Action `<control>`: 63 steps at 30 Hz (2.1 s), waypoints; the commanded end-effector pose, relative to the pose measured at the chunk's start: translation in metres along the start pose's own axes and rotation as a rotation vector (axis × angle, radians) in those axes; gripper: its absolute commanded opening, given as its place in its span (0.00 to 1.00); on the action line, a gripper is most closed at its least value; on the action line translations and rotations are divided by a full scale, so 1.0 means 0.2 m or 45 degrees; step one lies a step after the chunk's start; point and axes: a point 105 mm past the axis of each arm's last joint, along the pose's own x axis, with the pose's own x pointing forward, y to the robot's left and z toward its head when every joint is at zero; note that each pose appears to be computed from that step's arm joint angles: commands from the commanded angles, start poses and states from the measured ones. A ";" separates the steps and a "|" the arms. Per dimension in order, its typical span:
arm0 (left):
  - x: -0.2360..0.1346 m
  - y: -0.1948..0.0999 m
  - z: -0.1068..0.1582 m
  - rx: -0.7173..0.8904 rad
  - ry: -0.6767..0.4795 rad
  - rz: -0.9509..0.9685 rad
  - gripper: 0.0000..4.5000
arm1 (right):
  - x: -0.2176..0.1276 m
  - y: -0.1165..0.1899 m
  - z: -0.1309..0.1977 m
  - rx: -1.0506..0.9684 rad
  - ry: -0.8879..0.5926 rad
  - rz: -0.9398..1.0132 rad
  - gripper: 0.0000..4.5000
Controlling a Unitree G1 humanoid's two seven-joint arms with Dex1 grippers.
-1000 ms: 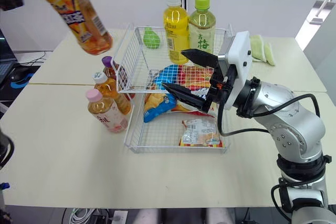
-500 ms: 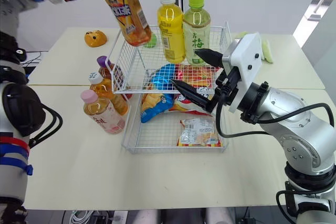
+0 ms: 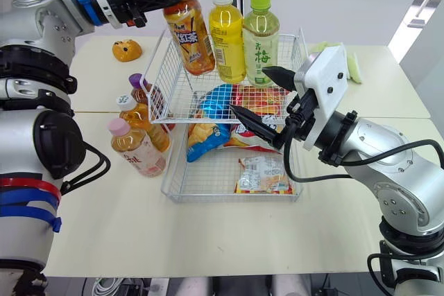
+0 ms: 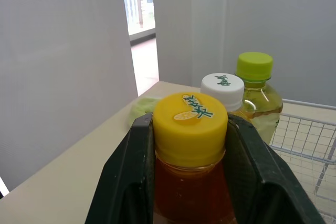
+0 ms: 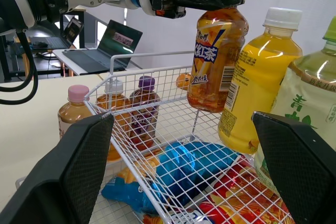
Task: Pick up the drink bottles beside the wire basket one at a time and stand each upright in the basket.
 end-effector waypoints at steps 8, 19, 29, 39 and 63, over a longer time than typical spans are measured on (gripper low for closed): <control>0.02 -0.01 0.08 0.072 -0.073 -0.001 0.30 | -0.02 0.01 0.07 -0.052 -0.046 -0.007 1.00; 0.06 -0.01 0.03 0.069 -0.046 0.019 0.30 | -0.02 0.01 0.05 -0.035 -0.038 -0.011 1.00; 0.05 0.00 0.03 0.072 -0.046 0.035 0.30 | -0.01 -0.04 0.09 -0.044 -0.103 -0.073 1.00; 0.04 0.01 0.01 0.075 -0.036 0.048 0.30 | -0.02 -0.02 0.16 -0.054 -0.205 -0.042 1.00; -0.16 0.05 0.16 0.102 -0.113 0.099 0.98 | 0.00 -0.01 0.14 -0.062 -0.179 0.023 1.00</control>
